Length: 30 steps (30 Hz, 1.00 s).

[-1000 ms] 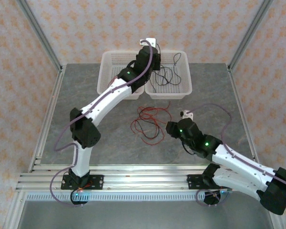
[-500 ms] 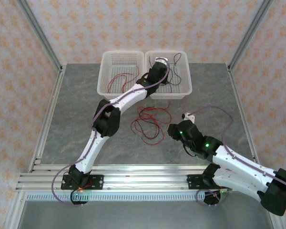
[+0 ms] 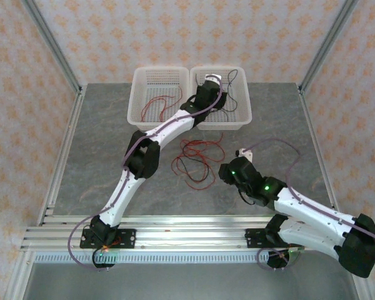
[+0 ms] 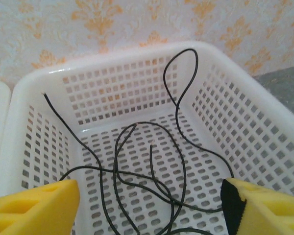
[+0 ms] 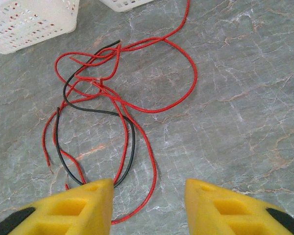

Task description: Untangle the cables

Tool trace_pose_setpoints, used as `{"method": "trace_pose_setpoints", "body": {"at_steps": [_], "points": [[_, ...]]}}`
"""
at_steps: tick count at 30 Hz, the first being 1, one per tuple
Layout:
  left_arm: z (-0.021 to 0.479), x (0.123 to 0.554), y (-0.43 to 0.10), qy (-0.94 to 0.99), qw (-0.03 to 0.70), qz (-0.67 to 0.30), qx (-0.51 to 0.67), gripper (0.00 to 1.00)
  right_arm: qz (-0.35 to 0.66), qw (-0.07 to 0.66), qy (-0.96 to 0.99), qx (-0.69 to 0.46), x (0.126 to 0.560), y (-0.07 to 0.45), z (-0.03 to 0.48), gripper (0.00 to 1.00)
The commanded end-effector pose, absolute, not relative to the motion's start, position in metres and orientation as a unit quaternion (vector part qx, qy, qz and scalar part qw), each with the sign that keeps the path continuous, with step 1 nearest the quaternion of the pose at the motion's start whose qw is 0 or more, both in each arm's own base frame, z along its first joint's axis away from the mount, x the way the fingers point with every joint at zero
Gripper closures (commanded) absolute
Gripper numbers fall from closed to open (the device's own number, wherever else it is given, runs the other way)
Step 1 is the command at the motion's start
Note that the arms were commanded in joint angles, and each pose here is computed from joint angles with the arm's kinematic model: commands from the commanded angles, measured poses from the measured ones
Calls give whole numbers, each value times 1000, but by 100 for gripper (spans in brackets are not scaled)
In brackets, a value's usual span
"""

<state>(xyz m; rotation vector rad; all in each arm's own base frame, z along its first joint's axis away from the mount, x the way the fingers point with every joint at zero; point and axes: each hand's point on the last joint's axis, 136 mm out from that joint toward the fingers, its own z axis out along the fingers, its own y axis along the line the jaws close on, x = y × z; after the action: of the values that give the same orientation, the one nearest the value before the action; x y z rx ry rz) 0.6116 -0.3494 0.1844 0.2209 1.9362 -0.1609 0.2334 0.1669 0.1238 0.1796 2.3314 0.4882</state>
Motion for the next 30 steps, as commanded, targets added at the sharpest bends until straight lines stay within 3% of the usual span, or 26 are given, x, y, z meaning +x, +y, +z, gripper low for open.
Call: {"method": "trace_pose_setpoints", "body": {"at_steps": [1, 5, 7, 14, 19, 30], "points": [[220, 613, -347, 804, 583, -77, 87, 17, 195, 375, 903, 76, 237, 168, 128, 58], [239, 606, -349, 800, 584, -94, 100, 1, 196, 371, 904, 78, 236, 168, 126, 58], [253, 598, -352, 794, 587, -121, 105, 1, 198, 367, 905, 77, 235, 170, 125, 58], [311, 566, -330, 780, 598, -170, 69, 1, 207, 329, 918, 85, 228, 176, 106, 58], [359, 510, -289, 763, 617, -187, 42, 4, 196, 284, 934, 90, 220, 182, 82, 58], [335, 394, -205, 802, 566, -190, -19, 15, 167, 257, 948, 82, 237, 205, 63, 58]]}}
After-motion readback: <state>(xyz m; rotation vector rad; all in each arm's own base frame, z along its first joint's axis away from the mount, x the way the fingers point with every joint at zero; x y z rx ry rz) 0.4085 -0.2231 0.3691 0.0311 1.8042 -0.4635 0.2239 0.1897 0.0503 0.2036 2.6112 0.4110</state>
